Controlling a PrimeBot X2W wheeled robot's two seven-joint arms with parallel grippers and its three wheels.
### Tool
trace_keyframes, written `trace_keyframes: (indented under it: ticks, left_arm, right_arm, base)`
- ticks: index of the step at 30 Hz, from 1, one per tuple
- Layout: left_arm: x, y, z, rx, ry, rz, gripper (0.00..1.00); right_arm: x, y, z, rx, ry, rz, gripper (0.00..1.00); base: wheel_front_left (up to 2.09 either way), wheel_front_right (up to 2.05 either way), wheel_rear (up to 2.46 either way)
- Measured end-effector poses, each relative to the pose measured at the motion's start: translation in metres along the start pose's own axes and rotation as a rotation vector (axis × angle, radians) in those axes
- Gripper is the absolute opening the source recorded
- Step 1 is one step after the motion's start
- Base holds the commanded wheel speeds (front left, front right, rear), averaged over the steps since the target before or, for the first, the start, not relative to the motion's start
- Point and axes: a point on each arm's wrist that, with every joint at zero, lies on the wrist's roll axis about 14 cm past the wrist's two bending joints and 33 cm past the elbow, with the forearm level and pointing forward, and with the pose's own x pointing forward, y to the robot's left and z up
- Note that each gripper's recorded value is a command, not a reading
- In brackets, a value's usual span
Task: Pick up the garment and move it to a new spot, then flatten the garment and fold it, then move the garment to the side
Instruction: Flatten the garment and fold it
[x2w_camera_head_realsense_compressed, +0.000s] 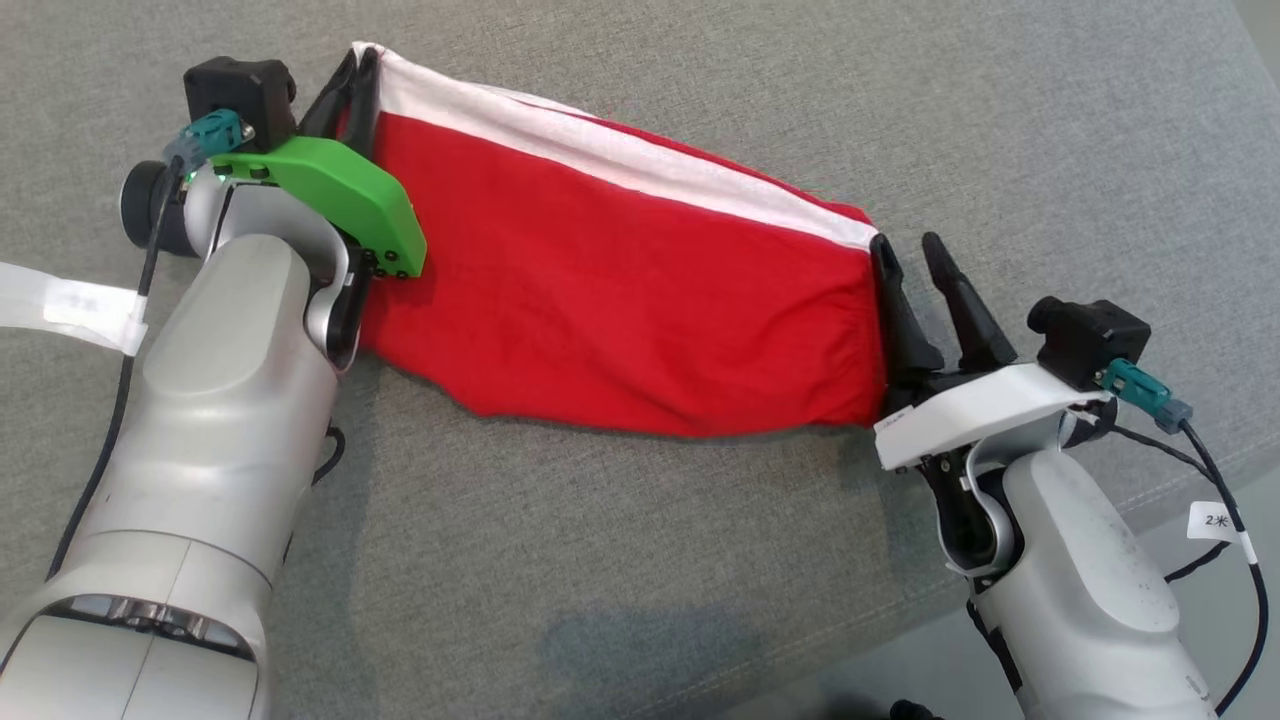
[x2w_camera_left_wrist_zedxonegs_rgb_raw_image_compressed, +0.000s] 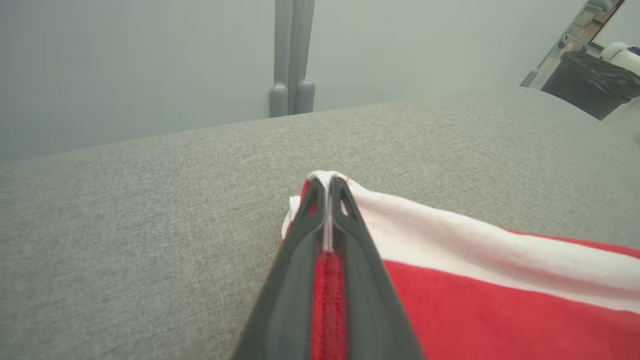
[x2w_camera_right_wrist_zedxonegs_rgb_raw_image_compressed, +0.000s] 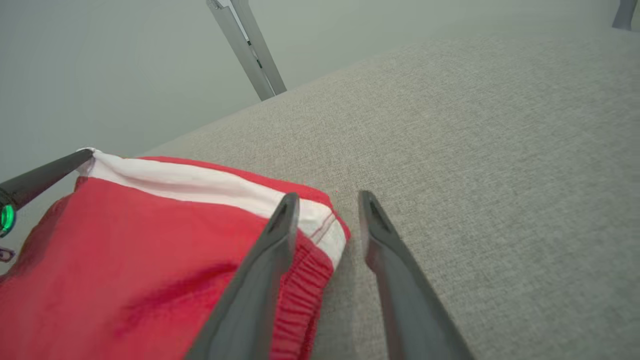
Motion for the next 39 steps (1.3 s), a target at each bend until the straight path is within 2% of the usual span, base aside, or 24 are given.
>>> trace_keyframes:
  ticks: [4, 11, 19, 29, 39]
  left_arm:
    - [-0.002, -0.008, 0.02, 0.0, -0.053, -0.015, 1.0]
    - [-0.017, -0.023, 0.022, -0.002, -0.059, -0.031, 1.0]
    - [-0.055, -0.031, -0.008, -0.016, 0.018, -0.014, 1.0]
    - [-0.087, -0.001, -0.025, -0.016, 0.15, 0.089, 1.0]
    - [-0.074, 0.008, -0.044, -0.005, 0.266, 0.091, 1.0]
  right_arm:
    - [0.001, 0.003, 0.017, 0.003, -0.051, 0.007, 1.0]
    - [-0.008, 0.002, 0.034, -0.022, -0.099, 0.0, 1.0]
    - [-0.033, -0.008, 0.056, -0.071, -0.165, -0.034, 1.0]
    - [-0.057, -0.011, 0.08, -0.094, -0.238, -0.052, 1.0]
    - [-0.066, -0.028, 0.081, -0.1, -0.239, -0.102, 1.0]
  base:
    - [0.0, 0.0, 0.0]
    - [0.0, 0.0, 0.0]
    - [0.0, 0.0, 0.0]
    - [0.0, 0.0, 0.0]
    - [0.0, 0.0, 0.0]
